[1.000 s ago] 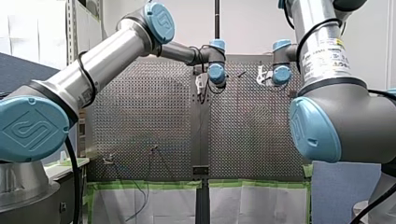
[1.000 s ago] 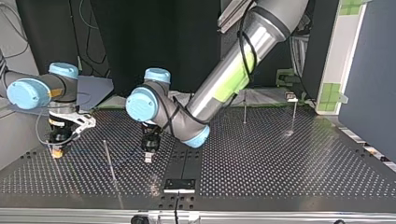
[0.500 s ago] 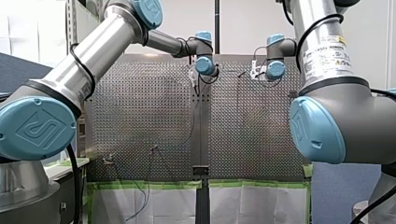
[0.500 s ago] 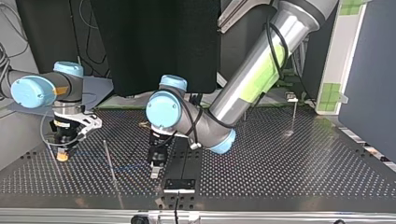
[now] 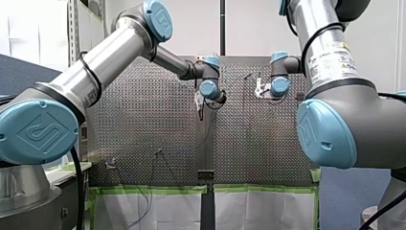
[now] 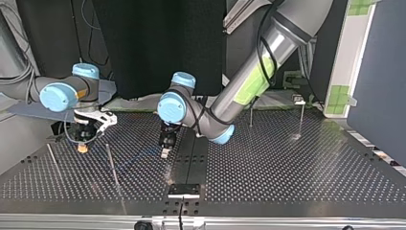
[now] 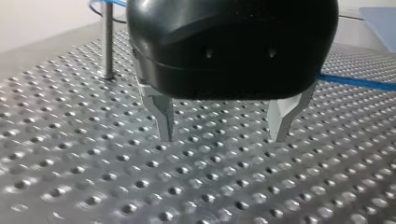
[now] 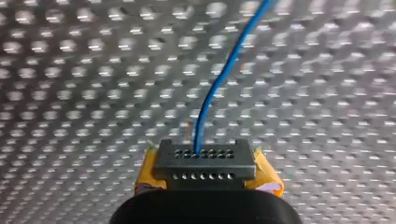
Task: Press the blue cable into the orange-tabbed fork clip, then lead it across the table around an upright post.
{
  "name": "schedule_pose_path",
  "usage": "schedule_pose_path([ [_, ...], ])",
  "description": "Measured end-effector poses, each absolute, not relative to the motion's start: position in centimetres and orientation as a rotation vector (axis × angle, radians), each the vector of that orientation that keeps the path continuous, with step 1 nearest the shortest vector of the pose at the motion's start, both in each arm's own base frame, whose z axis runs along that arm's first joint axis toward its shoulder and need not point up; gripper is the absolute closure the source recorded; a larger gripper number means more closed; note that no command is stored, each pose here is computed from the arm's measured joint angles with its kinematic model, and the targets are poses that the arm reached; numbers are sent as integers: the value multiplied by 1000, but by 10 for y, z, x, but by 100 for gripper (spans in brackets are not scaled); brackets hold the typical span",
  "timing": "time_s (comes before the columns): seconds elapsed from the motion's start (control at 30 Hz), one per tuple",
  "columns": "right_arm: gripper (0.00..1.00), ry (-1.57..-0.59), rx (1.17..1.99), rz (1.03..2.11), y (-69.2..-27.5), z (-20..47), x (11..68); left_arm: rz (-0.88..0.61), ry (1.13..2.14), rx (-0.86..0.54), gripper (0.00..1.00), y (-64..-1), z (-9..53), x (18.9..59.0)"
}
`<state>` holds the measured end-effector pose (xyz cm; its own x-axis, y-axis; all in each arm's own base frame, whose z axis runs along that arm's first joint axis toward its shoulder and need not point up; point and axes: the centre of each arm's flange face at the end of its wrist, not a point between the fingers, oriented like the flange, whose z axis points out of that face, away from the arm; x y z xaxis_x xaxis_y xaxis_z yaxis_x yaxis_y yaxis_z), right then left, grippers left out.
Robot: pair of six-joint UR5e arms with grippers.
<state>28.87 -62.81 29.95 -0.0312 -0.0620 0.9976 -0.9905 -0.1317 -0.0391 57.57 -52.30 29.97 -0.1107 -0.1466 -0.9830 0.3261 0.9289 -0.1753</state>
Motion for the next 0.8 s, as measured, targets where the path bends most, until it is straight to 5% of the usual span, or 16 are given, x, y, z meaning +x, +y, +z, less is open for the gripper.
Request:
schedule_pose_path([
  [0.53, 100, -1314, 1442, 1166, -628, 196, 286, -388, 1638, 129, 0, -519, 297, 579],
  [0.8, 100, -1350, 1433, 1141, -626, 164, 280, -388, 1638, 127, 0, -519, 297, 579],
])
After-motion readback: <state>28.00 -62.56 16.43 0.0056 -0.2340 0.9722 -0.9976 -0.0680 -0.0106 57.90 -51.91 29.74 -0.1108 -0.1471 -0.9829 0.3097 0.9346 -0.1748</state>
